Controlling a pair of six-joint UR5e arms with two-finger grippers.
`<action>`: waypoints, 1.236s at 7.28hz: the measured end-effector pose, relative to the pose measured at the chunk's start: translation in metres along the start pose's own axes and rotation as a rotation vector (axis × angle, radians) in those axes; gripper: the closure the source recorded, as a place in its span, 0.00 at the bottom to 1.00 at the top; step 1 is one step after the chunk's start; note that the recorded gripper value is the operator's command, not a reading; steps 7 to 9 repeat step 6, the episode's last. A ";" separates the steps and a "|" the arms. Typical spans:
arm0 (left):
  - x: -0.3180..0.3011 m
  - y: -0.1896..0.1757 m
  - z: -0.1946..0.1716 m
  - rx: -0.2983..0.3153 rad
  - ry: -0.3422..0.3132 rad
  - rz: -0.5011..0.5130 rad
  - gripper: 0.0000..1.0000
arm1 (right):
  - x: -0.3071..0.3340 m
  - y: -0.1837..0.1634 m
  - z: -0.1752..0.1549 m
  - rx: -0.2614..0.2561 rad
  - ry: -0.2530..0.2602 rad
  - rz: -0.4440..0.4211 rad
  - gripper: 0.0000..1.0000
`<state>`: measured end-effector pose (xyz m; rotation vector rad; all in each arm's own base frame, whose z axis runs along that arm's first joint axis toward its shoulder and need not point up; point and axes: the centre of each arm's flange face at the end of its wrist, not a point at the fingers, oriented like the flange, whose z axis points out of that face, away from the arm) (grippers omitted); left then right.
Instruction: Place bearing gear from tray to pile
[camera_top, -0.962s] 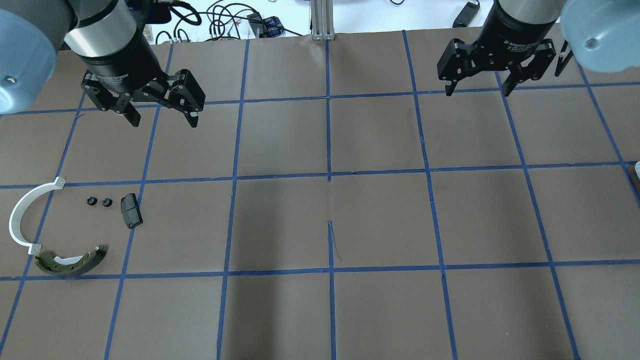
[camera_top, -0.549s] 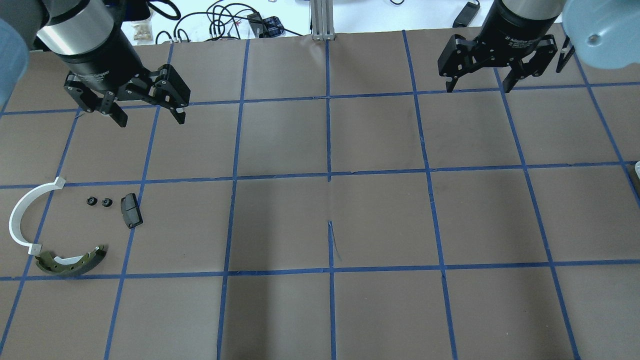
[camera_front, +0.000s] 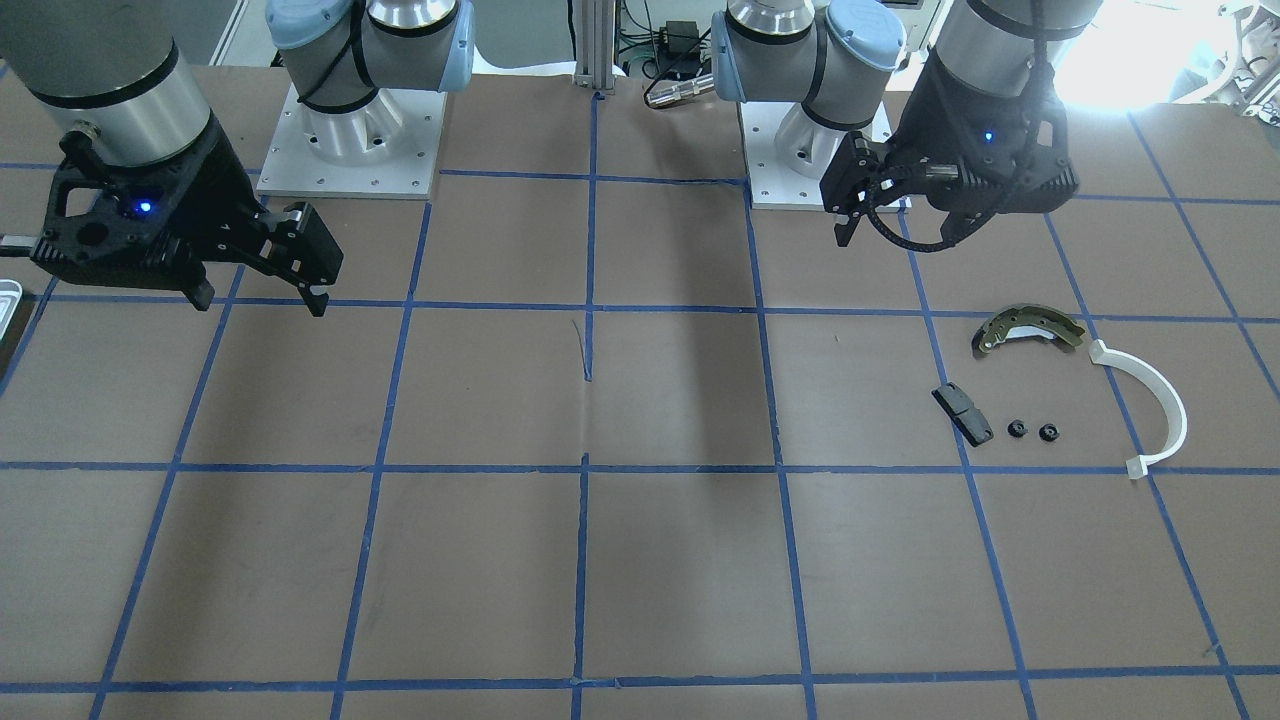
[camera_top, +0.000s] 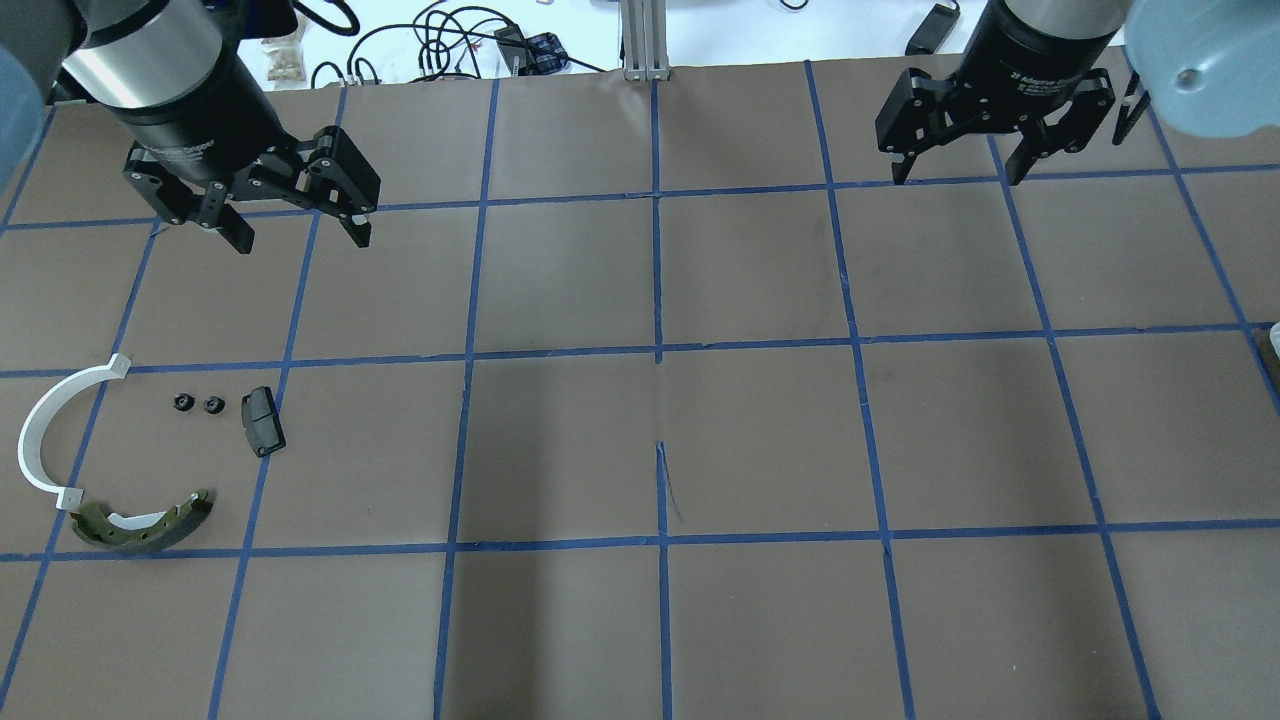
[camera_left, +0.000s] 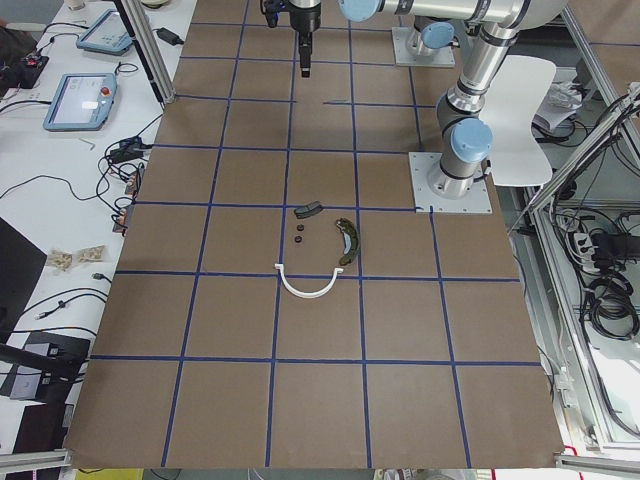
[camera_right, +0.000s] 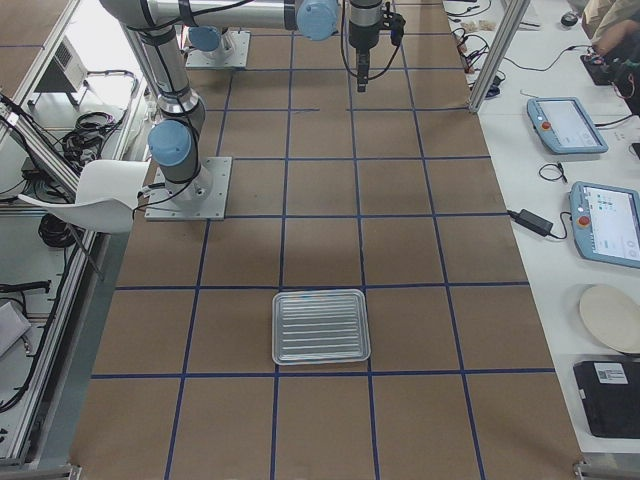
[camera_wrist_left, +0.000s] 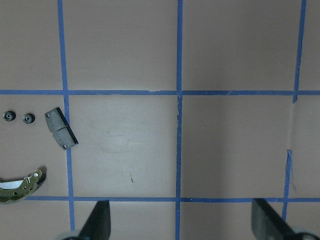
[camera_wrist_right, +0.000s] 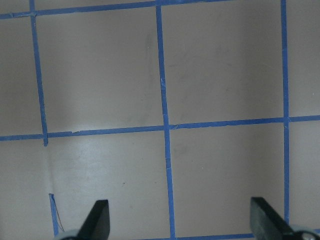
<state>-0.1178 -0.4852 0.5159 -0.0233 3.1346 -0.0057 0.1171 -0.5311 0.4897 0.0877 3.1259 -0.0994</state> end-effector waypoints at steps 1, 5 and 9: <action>0.000 0.000 0.000 0.000 0.001 0.000 0.00 | 0.000 0.000 0.000 0.000 0.000 0.000 0.00; 0.001 -0.001 -0.002 0.003 0.003 0.000 0.00 | 0.000 0.000 0.000 -0.001 0.001 0.000 0.00; 0.001 -0.001 -0.002 0.004 0.003 0.000 0.00 | 0.000 0.000 0.000 0.000 0.001 0.000 0.00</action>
